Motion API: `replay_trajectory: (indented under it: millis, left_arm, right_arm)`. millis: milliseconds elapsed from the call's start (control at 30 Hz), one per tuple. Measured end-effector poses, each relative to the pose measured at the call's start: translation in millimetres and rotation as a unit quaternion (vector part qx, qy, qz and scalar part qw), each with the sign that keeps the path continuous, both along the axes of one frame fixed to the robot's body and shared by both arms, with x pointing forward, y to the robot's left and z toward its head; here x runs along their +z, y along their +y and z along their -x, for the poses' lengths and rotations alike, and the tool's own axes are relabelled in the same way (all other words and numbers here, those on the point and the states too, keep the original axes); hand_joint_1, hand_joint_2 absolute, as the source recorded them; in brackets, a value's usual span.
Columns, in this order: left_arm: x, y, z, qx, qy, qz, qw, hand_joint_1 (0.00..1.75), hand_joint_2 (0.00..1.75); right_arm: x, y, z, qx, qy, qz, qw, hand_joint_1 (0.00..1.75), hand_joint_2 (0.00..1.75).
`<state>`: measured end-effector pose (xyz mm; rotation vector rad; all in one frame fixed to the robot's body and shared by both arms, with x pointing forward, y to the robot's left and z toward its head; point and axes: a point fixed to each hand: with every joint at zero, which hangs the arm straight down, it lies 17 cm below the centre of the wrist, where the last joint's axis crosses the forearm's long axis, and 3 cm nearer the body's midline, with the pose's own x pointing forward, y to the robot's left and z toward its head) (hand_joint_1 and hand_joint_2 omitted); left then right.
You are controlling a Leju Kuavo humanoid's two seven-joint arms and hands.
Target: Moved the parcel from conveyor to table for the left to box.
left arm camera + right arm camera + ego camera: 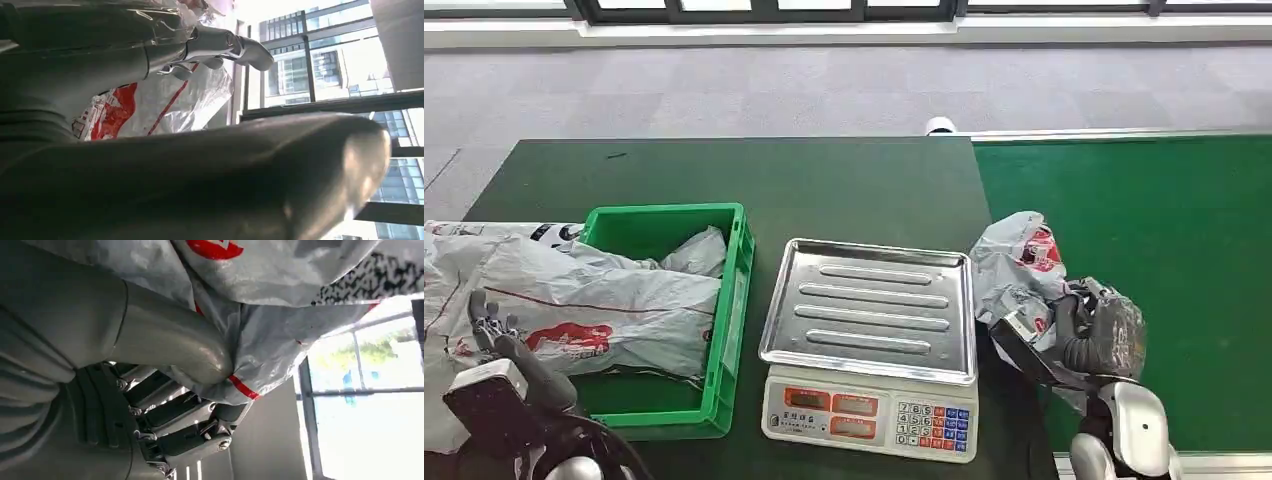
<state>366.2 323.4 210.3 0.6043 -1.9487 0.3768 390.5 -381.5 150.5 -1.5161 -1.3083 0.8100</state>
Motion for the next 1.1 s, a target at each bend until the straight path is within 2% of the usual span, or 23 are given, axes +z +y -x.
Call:
replay_trajectory:
  millis: [67,200,300,467,633,800,967,1100]
  left_arm:
    - [1.0,0.5,0.4,0.002,-0.003,-0.001,1.000,0.00,0.00]
    - [1.0,0.6,0.5,0.002,-0.003,-0.001,1.000,0.00,0.00]
    - [0.1,2.3,-0.6,0.008,-0.006,0.002,1.000,0.00,0.00]
    - [-3.0,2.5,-0.6,0.011,-0.004,0.002,1.000,0.00,0.00]
    - [-4.1,3.6,0.4,0.016,-0.004,0.000,1.000,0.00,0.00]
    - [-4.0,-0.6,-4.3,0.014,-0.006,0.002,1.000,0.00,0.00]
    - [-5.5,-11.5,-13.7,-0.002,-0.005,0.012,1.000,0.00,0.00]
    - [-7.0,-18.9,-19.7,-0.012,-0.004,0.016,1.000,0.00,0.00]
  right_arm:
    - [19.3,5.2,0.9,0.009,-0.040,0.000,0.999,1.75,1.75]
    - [21.0,5.7,1.0,0.010,-0.043,0.000,0.999,1.75,1.75]
    - [64.5,13.1,9.0,0.020,-0.126,-0.008,0.992,1.75,1.75]
    - [73.3,7.4,18.4,0.015,-0.151,-0.013,0.988,1.75,1.75]
    - [95.8,15.8,23.5,0.030,-0.202,0.009,0.979,1.75,1.75]
    - [155.0,49.8,4.7,0.099,-0.281,0.042,0.954,1.75,1.75]
    - [187.9,59.9,-10.5,0.111,-0.322,0.036,0.939,1.75,1.75]
    - [198.2,61.7,-19.4,0.119,-0.334,0.030,0.934,1.75,1.75]
